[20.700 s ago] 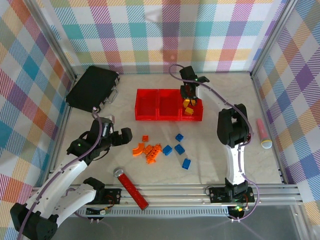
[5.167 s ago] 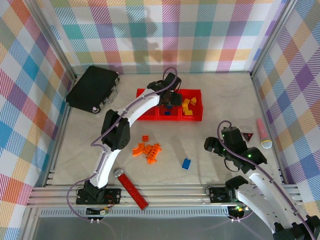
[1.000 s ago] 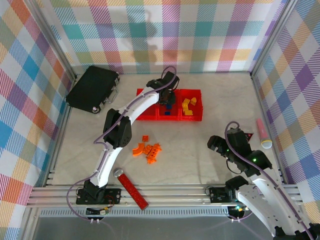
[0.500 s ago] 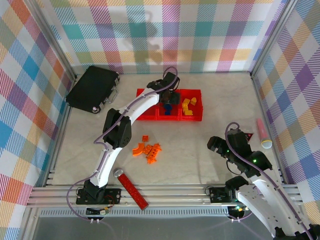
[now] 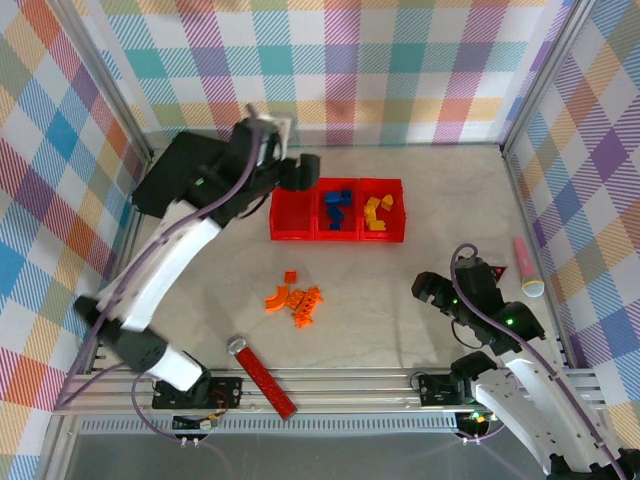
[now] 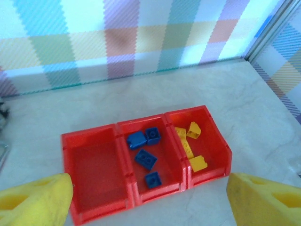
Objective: Sort the legos into containers by color
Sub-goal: Pick up the lego from the center of the table.
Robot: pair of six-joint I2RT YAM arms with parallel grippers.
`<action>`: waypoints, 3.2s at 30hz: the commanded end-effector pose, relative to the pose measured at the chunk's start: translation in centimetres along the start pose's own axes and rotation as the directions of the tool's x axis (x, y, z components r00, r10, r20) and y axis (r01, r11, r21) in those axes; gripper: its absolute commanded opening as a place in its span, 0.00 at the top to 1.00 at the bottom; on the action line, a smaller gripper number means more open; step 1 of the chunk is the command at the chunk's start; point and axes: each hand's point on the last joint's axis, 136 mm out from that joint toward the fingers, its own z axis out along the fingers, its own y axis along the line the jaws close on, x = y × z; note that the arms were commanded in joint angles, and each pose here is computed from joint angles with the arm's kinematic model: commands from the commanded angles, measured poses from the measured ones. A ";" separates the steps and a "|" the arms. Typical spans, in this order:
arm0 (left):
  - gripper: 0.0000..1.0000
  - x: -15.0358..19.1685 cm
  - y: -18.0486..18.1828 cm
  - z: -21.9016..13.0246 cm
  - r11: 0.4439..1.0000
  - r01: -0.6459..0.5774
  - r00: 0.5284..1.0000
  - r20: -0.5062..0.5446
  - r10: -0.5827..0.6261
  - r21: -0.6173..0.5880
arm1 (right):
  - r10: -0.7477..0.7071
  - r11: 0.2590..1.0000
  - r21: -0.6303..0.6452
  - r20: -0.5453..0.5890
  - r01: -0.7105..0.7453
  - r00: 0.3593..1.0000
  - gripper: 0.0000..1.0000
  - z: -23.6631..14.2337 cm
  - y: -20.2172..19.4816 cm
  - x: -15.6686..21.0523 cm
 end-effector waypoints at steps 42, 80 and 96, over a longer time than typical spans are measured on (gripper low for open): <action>0.19 28.3 4.1 12.3 0.977 0.009 0.724 -0.673 -0.154 -0.214 | 0.018 0.999 -0.035 -0.314 -0.031 0.949 0.08 4.7 4.6 1.9; 0.49 33.5 6.2 12.9 0.934 -0.016 0.628 -0.730 -0.269 -0.357 | -0.041 0.999 -0.019 -0.313 0.037 0.949 0.07 5.3 4.4 1.4; 0.64 34.9 6.6 12.8 0.925 -0.030 0.596 -0.750 -0.287 -0.378 | -0.044 0.999 -0.019 -0.314 0.040 0.948 0.07 5.3 4.5 1.4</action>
